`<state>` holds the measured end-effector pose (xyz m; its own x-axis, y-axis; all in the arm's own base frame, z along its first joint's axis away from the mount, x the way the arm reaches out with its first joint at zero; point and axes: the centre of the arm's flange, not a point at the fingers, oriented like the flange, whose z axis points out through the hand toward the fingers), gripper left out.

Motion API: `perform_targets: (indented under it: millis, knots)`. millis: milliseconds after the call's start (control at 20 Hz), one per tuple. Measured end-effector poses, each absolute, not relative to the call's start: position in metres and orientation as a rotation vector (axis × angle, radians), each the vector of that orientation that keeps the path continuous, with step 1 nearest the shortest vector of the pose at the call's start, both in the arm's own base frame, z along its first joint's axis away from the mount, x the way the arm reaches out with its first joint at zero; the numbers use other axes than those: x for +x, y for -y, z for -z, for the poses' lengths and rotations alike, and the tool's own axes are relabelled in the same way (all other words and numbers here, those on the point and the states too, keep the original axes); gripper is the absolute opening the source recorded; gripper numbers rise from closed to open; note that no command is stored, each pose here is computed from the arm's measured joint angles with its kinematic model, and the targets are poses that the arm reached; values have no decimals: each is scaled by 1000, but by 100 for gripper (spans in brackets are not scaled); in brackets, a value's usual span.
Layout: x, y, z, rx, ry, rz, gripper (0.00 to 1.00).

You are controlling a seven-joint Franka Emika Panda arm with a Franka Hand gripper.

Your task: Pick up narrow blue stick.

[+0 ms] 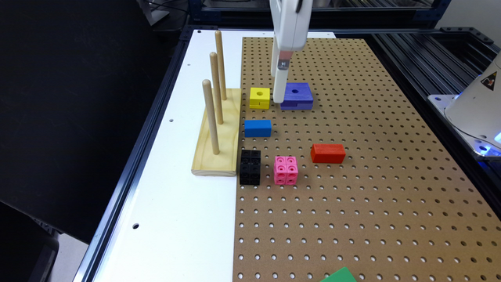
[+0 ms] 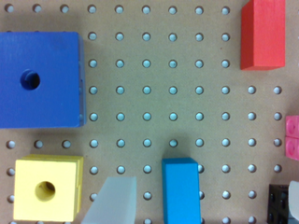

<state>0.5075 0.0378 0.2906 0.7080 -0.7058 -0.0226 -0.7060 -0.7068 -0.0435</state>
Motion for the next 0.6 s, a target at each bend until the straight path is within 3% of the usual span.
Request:
perform_targets:
  millis: [300, 600]
  knots:
    - [509, -38, -281, -2858, -1181, -8, 100]
    - [511, -38, -254, -2858, -1182, -14, 100]
